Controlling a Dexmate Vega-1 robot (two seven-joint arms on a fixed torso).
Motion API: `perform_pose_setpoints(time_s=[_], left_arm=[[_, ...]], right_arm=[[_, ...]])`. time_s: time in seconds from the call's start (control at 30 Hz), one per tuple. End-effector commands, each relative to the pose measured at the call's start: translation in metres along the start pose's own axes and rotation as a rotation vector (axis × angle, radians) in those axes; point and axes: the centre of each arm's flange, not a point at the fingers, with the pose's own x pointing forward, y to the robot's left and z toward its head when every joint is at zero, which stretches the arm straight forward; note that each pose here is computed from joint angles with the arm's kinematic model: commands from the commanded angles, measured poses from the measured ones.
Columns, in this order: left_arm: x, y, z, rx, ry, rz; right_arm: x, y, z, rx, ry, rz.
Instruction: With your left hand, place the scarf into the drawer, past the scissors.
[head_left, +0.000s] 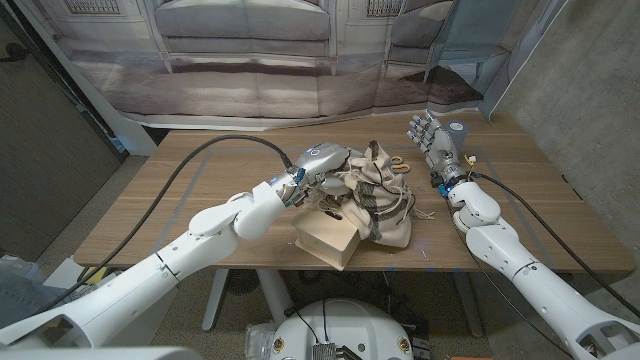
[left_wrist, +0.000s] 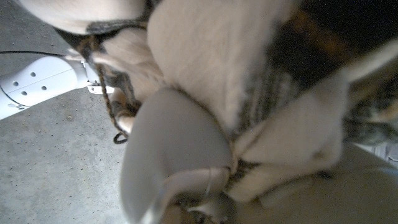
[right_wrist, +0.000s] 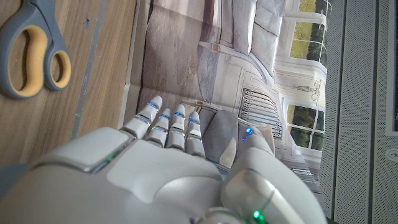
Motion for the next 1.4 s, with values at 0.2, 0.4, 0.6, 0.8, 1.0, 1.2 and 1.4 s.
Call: perform_pose_setpoints(time_s=[0.2,0.4,0.6,0.8,1.0,1.2,1.4], left_arm=[[-0.003,-0.005,0.002,-0.013,0.016,-0.001],[-0.003,-0.008,0.002,-0.017,0.026,-0.019],[-0.002,-0.003,0.002,-0.007,0.024,-0.021],[-0.002,0.001,0.001,-0.002,0.033,-0.025],[-0.003,0.004,0.0,0.01,0.033,-0.019],[-0.002,0.006,-0.001,0.009,0.029,-0.017],[-0.002,0.006,-0.001,0.014,0.035,-0.012]], right_arm=[[-0.002,-0.003,-0.001,-0.001,0.005,0.004],[-0.002,-0.003,-0.001,0.0,0.012,0.004],[0.001,-0.003,0.002,-0.004,0.006,0.008],[0.002,-0.003,0.002,-0.003,0.006,0.008],[0.002,-0.003,0.002,-0.004,0.002,0.008],[0.004,-0.003,0.001,0.001,-0.001,0.006],[0.003,-0.003,0.0,0.005,0.001,0.001]])
